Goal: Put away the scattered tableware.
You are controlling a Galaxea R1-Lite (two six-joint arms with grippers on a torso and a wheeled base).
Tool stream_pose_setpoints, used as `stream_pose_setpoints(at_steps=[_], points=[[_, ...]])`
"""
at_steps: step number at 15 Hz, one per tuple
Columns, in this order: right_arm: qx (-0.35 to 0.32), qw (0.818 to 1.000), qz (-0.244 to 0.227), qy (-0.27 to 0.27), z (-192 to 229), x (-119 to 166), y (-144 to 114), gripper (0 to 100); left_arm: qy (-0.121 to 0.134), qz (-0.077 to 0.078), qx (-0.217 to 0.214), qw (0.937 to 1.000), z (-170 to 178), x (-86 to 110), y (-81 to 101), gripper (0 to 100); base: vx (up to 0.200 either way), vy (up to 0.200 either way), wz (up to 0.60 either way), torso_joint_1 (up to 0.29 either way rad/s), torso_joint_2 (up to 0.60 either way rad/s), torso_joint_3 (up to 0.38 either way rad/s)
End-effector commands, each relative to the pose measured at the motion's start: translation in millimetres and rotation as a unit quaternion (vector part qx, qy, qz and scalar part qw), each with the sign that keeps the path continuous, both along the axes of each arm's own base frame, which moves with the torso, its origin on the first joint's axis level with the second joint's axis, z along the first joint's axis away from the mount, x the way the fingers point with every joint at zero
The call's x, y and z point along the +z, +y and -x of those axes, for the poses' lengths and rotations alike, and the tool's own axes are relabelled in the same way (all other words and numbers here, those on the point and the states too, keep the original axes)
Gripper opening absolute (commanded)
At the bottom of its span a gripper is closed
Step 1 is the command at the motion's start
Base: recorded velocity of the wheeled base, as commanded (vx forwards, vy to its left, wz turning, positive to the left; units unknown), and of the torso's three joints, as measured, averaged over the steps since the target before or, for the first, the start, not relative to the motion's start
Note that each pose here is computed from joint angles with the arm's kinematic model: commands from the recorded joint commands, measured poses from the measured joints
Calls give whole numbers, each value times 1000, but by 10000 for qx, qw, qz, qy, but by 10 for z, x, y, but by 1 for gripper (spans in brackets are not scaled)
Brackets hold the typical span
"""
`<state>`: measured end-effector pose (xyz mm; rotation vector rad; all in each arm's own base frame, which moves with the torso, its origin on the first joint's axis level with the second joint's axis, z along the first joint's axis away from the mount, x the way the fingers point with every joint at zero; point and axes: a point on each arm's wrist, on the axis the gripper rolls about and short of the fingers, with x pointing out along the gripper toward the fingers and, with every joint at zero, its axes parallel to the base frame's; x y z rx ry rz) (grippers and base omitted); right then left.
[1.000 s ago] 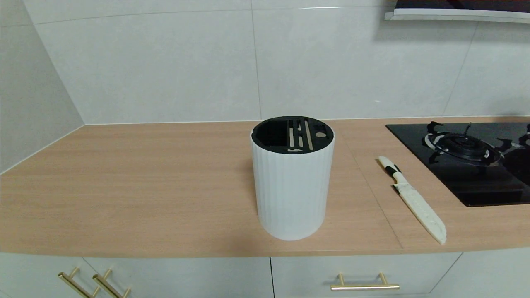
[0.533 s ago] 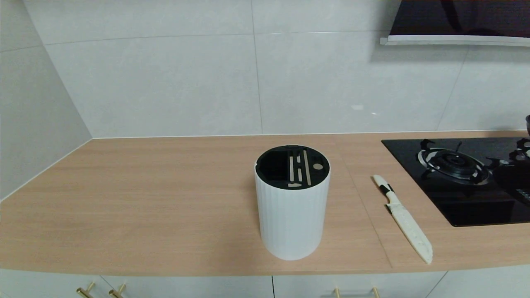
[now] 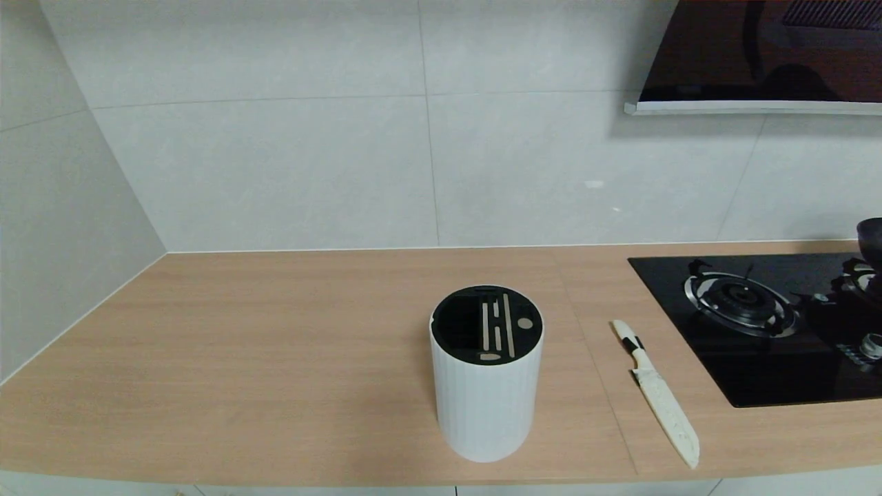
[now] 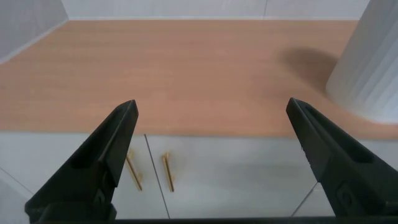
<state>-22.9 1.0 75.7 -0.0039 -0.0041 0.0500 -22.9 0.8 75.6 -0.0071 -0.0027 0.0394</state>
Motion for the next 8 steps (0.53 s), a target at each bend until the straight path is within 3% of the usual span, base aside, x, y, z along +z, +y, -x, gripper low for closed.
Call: stream_pose_setpoints(at_steps=[1,4,8], points=[[3,10000,4,5,-1,1,0,100,5,3,3,10000,-1,1,0,100,0,0,0,207,-422,-212],[3,10000,4,5,-1,1,0,100,5,3,3,10000,-1,1,0,100,0,0,0,152,-333,-167],[11,10000,4,12,-1,-1,0,100,5,3,3,10000,-1,1,0,100,0,0,0,9,-14,-4]])
